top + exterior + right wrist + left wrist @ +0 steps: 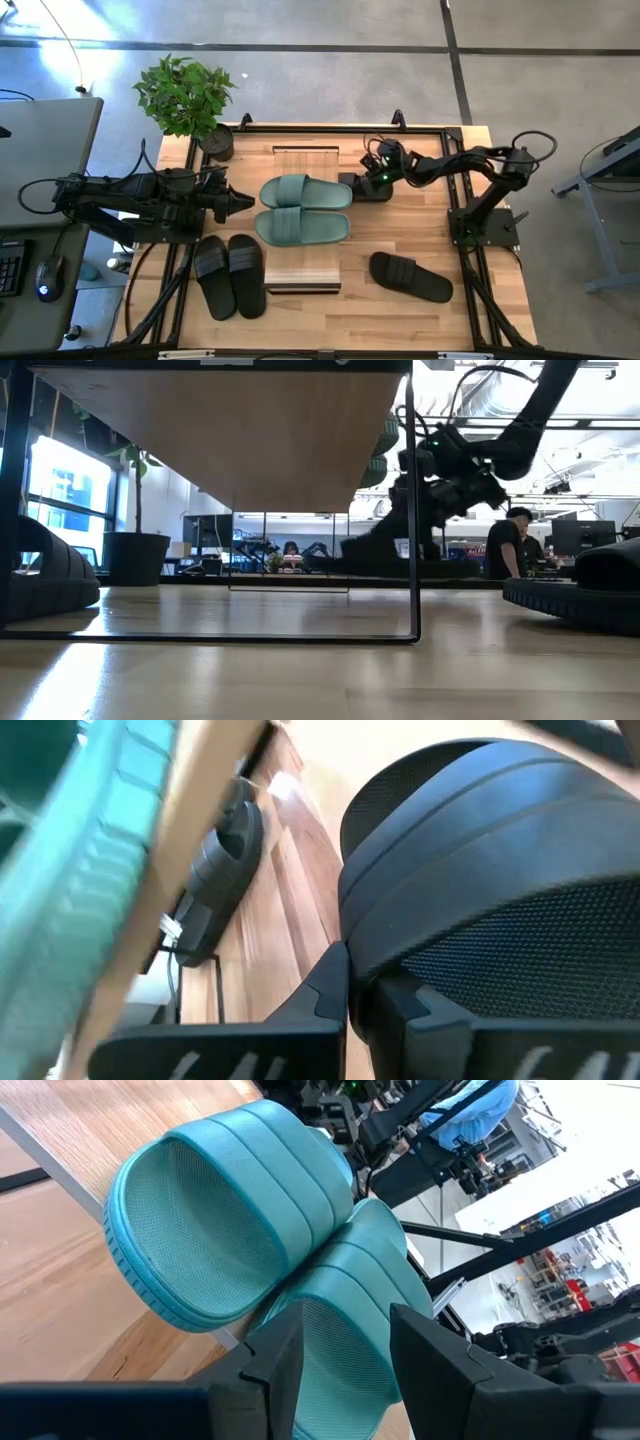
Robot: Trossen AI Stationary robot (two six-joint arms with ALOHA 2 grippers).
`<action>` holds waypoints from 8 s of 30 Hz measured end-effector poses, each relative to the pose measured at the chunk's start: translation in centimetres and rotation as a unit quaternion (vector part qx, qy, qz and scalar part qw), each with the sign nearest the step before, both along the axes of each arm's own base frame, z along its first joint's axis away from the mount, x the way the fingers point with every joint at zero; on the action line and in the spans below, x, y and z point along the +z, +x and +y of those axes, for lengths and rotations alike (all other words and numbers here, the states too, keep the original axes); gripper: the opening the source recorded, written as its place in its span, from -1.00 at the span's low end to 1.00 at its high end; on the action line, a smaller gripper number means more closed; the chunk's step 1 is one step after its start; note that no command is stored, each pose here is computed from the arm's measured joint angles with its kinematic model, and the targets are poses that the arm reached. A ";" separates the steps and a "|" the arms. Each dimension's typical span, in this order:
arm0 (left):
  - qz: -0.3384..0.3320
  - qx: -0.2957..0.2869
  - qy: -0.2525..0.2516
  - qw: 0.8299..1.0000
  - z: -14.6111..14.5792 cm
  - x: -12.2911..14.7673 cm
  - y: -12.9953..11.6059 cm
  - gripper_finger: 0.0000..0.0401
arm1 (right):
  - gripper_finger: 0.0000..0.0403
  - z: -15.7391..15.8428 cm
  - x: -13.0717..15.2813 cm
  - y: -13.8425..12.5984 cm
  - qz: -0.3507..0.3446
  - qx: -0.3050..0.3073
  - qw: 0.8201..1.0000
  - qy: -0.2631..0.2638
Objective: Pick and place slides into the shelf
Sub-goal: Put the black slipper under the shelf
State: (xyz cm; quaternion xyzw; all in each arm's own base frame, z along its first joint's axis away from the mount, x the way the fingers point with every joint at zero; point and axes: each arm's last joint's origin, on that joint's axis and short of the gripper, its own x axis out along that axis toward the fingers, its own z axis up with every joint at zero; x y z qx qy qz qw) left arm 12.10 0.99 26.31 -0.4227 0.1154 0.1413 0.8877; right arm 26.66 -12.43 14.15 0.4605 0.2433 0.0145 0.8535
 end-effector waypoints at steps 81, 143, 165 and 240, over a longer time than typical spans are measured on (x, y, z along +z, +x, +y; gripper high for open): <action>0.008 -0.007 0.001 1.000 0.0 -0.1 0.0 -0.33 | -0.58 3.1 4.5 -12.2 0.248 -0.122 0.959 -0.062; 0.022 0.020 -0.017 0.999 0.1 -0.5 -0.2 -0.33 | -1.00 -0.1 -2.6 -7.7 0.135 -0.184 0.973 -0.037; 0.022 0.020 -0.018 0.999 0.1 -0.5 -0.2 -0.33 | -1.00 -0.3 0.3 -5.1 0.125 -0.138 0.981 -0.054; 0.103 -0.219 0.019 0.970 -1.1 -2.0 -1.0 -0.33 | -0.14 27.0 6.2 -13.0 0.365 -0.234 0.897 0.084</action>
